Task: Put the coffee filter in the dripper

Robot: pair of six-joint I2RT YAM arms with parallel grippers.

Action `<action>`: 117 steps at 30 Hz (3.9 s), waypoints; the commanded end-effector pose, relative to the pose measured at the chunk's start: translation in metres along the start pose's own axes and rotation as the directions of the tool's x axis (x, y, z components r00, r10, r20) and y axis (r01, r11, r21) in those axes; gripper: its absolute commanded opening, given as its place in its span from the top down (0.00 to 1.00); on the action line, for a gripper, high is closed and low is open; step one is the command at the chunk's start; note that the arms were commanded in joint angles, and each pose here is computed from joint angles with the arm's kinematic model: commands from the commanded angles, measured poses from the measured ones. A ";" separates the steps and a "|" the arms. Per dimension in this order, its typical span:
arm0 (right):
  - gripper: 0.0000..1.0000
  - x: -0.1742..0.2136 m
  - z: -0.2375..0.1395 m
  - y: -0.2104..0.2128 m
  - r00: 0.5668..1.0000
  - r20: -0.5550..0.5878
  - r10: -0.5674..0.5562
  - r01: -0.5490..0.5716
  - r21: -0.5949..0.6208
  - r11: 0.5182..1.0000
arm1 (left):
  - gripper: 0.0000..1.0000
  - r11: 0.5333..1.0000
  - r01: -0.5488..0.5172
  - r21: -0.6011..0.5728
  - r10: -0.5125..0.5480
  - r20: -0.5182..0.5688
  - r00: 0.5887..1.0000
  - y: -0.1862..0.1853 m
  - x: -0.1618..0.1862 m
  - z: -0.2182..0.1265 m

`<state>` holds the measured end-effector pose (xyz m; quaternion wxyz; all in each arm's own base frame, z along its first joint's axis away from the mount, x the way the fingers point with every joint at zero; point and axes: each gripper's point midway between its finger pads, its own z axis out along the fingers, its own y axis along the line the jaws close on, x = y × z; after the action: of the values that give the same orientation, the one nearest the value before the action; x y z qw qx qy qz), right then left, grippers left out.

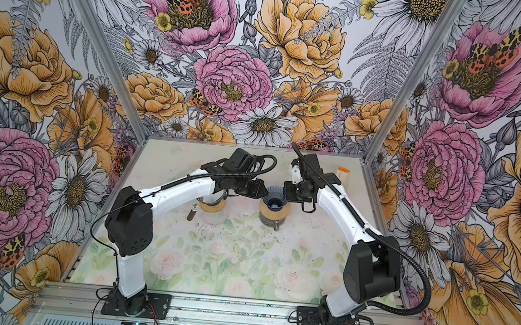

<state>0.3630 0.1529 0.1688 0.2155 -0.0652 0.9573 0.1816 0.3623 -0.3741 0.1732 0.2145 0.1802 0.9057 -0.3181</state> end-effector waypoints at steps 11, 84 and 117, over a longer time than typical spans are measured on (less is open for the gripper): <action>0.93 0.005 0.005 -0.016 1.000 -0.010 0.019 -0.018 0.060 0.998 | 0.82 1.000 0.007 0.016 -0.007 0.021 1.000 0.000 -0.010 -0.011; 0.69 -0.016 -0.016 0.006 0.997 0.068 0.034 -0.029 -0.069 0.997 | 0.74 0.999 0.005 0.033 -0.006 0.035 0.999 -0.007 -0.019 -0.014; 0.64 -0.014 -0.114 -0.101 0.921 0.364 0.142 -0.234 0.225 0.946 | 0.13 0.973 -0.221 -0.061 0.226 0.402 0.887 -0.048 -0.046 -0.139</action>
<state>0.3522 0.0330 0.2473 0.3723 0.0735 0.9200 0.0985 0.3396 -0.3325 0.3025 0.3919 0.2120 0.8366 -0.3187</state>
